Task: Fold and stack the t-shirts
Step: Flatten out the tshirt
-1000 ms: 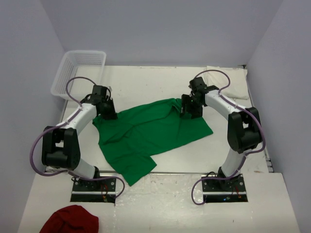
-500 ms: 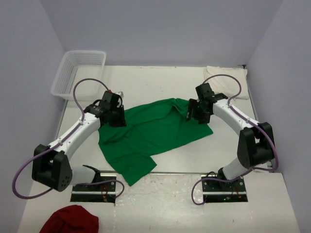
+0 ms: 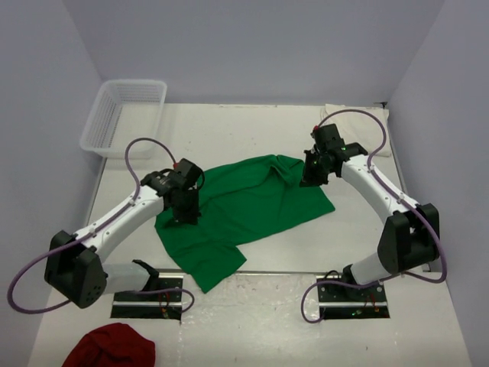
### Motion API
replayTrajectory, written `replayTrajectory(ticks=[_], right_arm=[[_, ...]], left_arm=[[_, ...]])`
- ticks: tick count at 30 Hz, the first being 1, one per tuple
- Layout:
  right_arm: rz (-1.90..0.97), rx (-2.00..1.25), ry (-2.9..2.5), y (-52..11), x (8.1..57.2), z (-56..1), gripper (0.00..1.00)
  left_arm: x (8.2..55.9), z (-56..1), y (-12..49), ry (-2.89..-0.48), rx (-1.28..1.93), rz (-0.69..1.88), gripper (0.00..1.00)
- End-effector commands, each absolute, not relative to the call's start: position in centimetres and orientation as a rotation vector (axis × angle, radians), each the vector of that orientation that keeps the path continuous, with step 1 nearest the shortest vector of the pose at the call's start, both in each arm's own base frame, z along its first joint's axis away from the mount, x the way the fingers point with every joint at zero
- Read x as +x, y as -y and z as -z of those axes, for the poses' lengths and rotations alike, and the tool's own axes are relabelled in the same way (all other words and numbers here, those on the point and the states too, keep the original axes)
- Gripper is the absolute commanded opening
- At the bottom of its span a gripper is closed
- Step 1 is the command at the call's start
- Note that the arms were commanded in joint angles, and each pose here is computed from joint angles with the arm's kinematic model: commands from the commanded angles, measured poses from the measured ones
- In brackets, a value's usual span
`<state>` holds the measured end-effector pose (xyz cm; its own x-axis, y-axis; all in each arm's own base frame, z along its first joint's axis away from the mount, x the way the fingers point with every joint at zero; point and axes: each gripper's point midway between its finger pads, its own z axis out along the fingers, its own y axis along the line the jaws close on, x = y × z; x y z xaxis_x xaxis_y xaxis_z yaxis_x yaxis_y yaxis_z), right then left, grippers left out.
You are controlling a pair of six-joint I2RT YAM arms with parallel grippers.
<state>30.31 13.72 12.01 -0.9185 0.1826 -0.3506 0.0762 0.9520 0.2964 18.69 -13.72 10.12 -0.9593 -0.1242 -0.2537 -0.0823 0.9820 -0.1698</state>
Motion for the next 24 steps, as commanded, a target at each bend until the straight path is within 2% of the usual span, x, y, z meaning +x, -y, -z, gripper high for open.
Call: replayTrajectory(ticks=[1,6,24], right_arm=[[-0.484,0.114,-2.666,-15.1,31.7,-14.9,0.00],[-0.433,0.095,-2.643,-14.3,31.9,-15.7,0.00],[-0.453,0.107,-2.615,-14.5,31.9,-16.1,0.00]], left_arm=[[18.4,-7.8,14.8,-2.963,-0.230,0.232,0.00],[20.3,-4.2,15.6,-3.051,-0.187,0.124,0.00],[25.4,2.3,17.0,-3.137,0.028,-0.058,0.00]])
